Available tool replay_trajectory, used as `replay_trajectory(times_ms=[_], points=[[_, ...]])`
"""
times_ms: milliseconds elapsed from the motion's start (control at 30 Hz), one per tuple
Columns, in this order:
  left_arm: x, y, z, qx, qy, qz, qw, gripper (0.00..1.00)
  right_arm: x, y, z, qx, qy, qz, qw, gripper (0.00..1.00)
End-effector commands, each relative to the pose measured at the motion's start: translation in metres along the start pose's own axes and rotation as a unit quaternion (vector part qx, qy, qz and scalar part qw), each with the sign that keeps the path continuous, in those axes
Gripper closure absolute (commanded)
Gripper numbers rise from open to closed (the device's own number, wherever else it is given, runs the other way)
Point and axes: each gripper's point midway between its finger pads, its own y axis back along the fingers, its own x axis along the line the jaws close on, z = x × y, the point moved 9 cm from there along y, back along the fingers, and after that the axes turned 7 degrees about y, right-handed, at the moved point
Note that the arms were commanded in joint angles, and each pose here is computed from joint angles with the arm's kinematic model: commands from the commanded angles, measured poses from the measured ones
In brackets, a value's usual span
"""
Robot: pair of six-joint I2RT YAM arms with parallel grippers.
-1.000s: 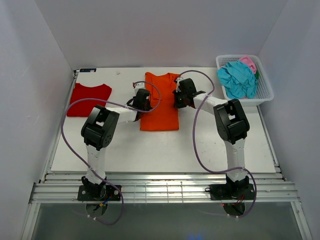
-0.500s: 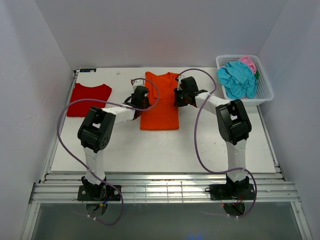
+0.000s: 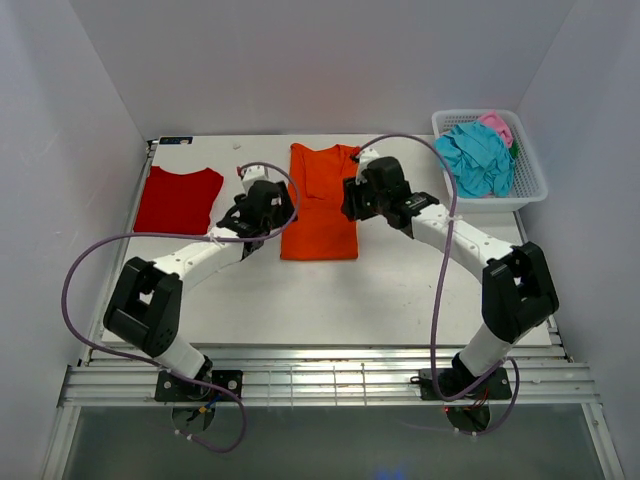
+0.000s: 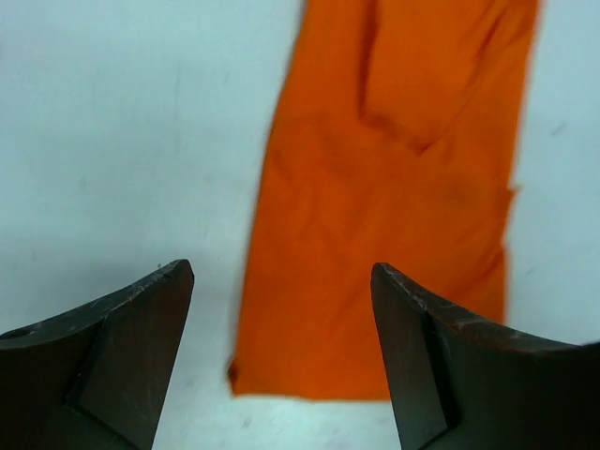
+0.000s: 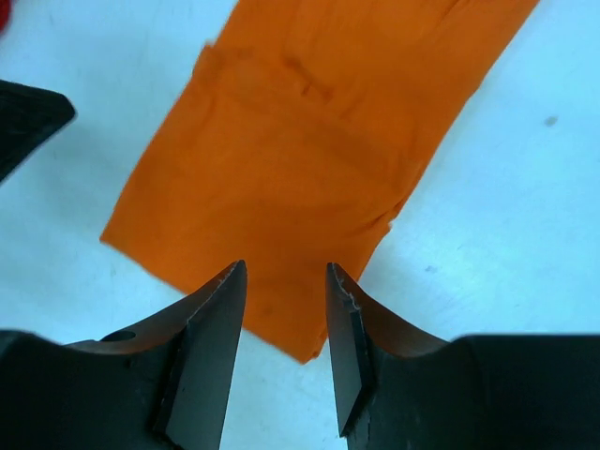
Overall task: Fold and stack the t-shirts
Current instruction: Fold the folded rectangular tshirt in 1/3 of the way, then grab one side of the 2/3 rectangular tshirt with both arms
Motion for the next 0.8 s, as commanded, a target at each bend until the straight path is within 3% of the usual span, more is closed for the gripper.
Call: replay_trajectory(times_ms=[0, 233, 367, 767], points=[[0.041, 0.008, -0.065, 0.120, -0.016, 0.065, 0.990, 0.13, 0.013, -0.010, -0.064, 0.111, -0.001, -0.011, 0.994, 0.54], [0.059, 0.010, -0.101, 0.162, -0.026, 0.070, 0.984, 0.13, 0.036, -0.012, -0.105, 0.149, -0.009, -0.016, 0.989, 0.47], [0.057, 0.011, -0.099, 0.156, -0.020, 0.052, 0.986, 0.12, 0.035, -0.009, -0.110, 0.151, -0.009, -0.031, 0.988, 0.42], [0.043, 0.011, -0.087, 0.141, -0.014, 0.010, 0.990, 0.07, 0.033, -0.016, -0.115, 0.151, -0.007, -0.046, 0.987, 0.40]])
